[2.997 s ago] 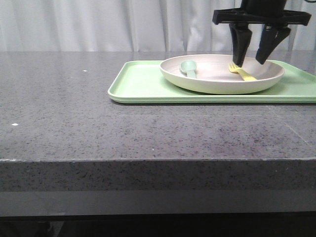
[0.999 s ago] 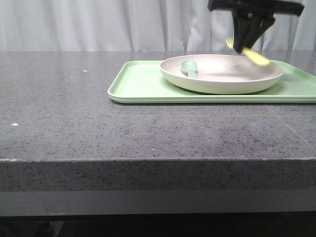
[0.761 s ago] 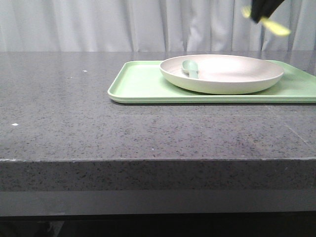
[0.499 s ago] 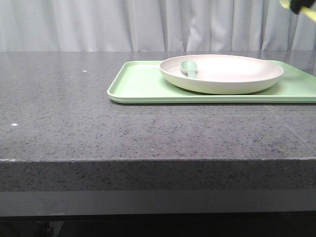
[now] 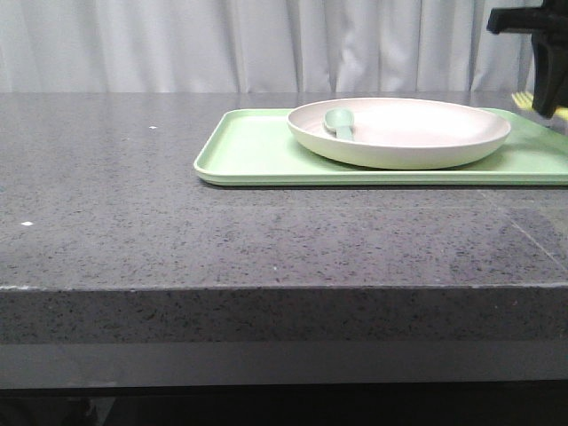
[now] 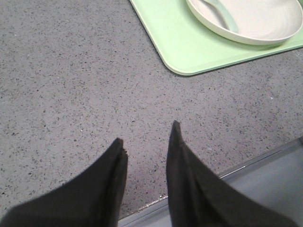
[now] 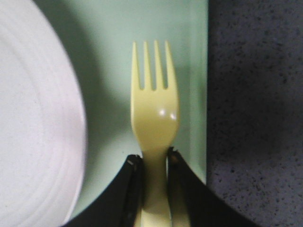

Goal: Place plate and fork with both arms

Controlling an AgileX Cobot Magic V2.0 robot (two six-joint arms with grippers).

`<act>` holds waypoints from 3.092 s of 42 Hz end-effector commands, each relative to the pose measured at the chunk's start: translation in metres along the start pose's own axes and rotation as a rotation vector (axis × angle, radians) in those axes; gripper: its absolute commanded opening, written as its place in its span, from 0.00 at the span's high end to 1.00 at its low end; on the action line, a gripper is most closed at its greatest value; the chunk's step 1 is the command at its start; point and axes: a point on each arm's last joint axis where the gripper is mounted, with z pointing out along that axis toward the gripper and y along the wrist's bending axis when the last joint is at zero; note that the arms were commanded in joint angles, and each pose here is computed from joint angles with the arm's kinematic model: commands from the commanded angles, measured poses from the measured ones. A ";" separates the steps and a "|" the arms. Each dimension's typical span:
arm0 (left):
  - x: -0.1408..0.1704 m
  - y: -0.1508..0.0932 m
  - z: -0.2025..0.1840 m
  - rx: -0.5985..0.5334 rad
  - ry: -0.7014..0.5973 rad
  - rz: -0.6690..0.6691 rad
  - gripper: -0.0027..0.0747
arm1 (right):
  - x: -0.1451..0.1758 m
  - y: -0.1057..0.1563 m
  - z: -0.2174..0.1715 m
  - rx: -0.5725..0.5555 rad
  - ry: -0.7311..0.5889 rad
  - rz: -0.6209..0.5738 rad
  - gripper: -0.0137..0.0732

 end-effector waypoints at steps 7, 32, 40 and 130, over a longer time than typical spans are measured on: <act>-0.013 -0.001 -0.007 -0.001 -0.102 -0.013 0.70 | -0.004 0.000 -0.015 -0.013 -0.057 -0.011 0.69; -0.013 -0.001 -0.007 -0.001 -0.102 -0.013 0.70 | -0.006 0.000 0.002 -0.026 -0.020 -0.015 0.36; -0.013 -0.001 -0.007 -0.001 -0.102 -0.013 0.70 | -0.002 0.003 -0.019 -0.028 -0.024 -0.034 0.37; -0.019 0.010 0.014 -0.067 -0.073 0.020 0.99 | 0.301 -0.005 -0.163 -0.137 -0.705 -0.231 0.92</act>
